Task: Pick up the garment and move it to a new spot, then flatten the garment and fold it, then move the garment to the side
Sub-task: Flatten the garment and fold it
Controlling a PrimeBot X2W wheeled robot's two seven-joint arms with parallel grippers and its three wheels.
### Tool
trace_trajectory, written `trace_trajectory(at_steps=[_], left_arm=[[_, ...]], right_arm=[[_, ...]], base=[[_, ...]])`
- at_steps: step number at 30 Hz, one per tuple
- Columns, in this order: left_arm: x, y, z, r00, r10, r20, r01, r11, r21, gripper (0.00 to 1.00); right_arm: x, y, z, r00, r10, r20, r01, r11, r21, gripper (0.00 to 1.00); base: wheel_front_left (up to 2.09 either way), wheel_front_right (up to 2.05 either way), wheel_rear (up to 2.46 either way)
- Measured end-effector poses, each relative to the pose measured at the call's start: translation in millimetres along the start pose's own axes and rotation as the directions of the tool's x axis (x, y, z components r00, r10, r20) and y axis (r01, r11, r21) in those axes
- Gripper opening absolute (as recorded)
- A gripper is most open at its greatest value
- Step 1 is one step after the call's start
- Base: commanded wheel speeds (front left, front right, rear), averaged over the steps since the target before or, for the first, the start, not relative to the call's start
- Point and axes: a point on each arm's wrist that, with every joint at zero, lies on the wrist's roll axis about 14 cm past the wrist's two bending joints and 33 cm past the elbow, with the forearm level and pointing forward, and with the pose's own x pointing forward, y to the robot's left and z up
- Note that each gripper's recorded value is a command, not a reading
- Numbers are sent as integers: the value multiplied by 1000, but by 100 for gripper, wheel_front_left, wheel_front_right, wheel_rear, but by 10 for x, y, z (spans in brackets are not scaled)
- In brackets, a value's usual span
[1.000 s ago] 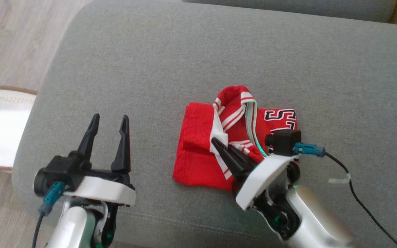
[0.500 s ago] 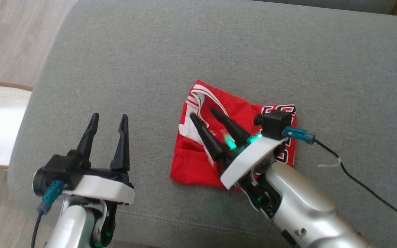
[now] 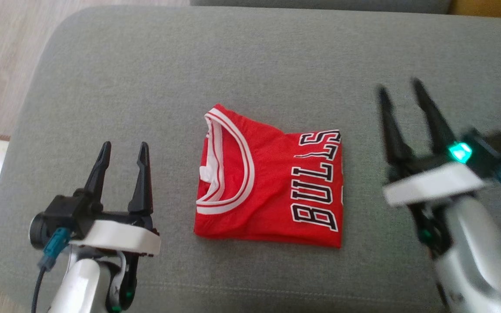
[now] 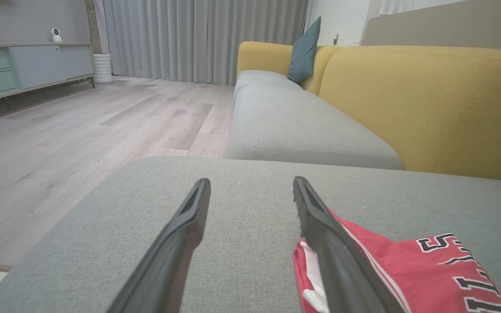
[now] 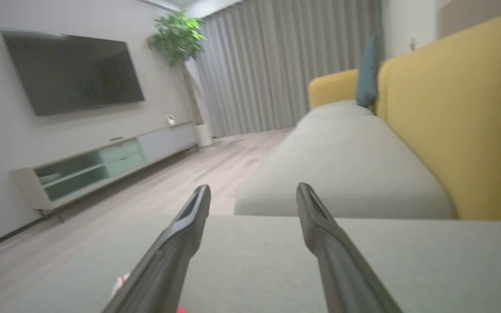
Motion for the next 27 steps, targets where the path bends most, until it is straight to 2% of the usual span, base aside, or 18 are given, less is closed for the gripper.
trace_trajectory(at_steps=[4, 8, 27], left_arm=[[-1, -27, 36, 1000, -11, 11, 10, 1000, 2, 100], [-47, 29, 64, 1000, 2, 18, -3, 1000, 26, 100], [-516, 18, -10, 999, -37, -24, 38, 997, 60, 100]], right_arm=[[-462, -435, -33, 985, -159, -63, 154, 985, -72, 100], [-804, -601, 15, 965, -243, -99, 230, 965, -126, 100], [-1462, -415, 144, 943, -307, -126, 294, 949, -112, 100]], base=[[0, 0, 0], [0, 0, 0], [0, 0, 0]])
